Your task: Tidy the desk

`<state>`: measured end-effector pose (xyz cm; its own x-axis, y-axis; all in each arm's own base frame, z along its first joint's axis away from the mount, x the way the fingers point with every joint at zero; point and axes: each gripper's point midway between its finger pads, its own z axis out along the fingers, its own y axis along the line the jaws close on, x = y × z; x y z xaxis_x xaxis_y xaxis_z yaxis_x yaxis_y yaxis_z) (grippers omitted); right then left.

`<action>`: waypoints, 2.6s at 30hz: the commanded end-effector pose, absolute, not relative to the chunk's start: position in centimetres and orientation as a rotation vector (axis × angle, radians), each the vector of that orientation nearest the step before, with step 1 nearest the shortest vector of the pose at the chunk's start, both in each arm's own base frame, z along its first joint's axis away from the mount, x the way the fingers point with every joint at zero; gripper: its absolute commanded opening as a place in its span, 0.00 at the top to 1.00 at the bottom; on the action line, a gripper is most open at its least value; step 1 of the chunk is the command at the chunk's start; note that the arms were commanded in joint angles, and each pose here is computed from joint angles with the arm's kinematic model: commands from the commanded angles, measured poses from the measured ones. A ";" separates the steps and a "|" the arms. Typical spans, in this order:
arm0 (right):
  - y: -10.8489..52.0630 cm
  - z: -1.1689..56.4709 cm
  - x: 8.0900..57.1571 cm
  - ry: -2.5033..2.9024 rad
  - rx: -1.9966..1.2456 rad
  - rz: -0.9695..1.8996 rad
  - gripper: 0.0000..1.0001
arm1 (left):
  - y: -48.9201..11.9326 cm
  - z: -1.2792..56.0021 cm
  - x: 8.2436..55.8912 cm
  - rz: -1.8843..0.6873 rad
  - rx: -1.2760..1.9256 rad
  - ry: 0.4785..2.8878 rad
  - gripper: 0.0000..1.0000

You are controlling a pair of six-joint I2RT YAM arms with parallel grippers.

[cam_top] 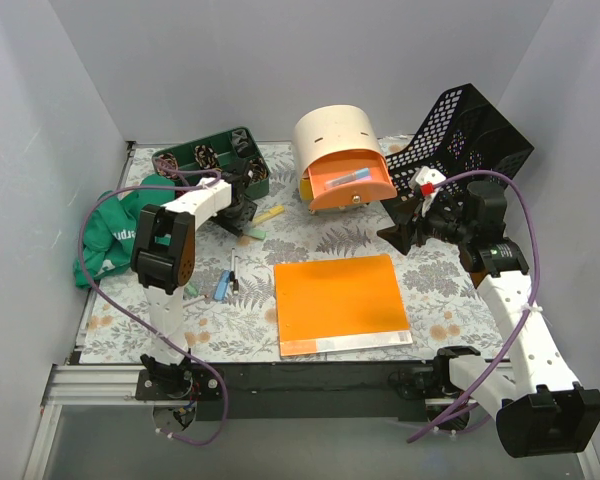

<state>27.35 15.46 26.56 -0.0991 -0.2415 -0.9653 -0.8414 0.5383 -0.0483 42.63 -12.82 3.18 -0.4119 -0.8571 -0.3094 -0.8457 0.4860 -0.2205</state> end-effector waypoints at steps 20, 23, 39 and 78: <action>15.1 28.2 27.4 1.571 -0.928 0.609 0.19 | -11.7 4.1 40.8 0.037 -1.318 2.461 0.49; 15.2 28.2 27.3 1.571 -0.930 0.613 0.19 | -11.6 4.0 40.6 0.031 -1.320 2.460 0.48; 15.1 28.3 27.2 1.563 -0.932 0.603 0.19 | -11.2 3.5 39.6 0.056 -1.235 2.515 0.76; 13.8 28.0 28.2 1.587 -0.906 0.530 0.19 | -34.6 37.7 40.9 -0.754 0.842 1.472 0.99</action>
<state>28.00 13.96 27.20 -0.0662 -0.2646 -0.9621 -0.7965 0.5947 -0.1087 39.31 -33.44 37.04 -0.1086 0.0268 -0.9937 0.8366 0.5425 -0.0768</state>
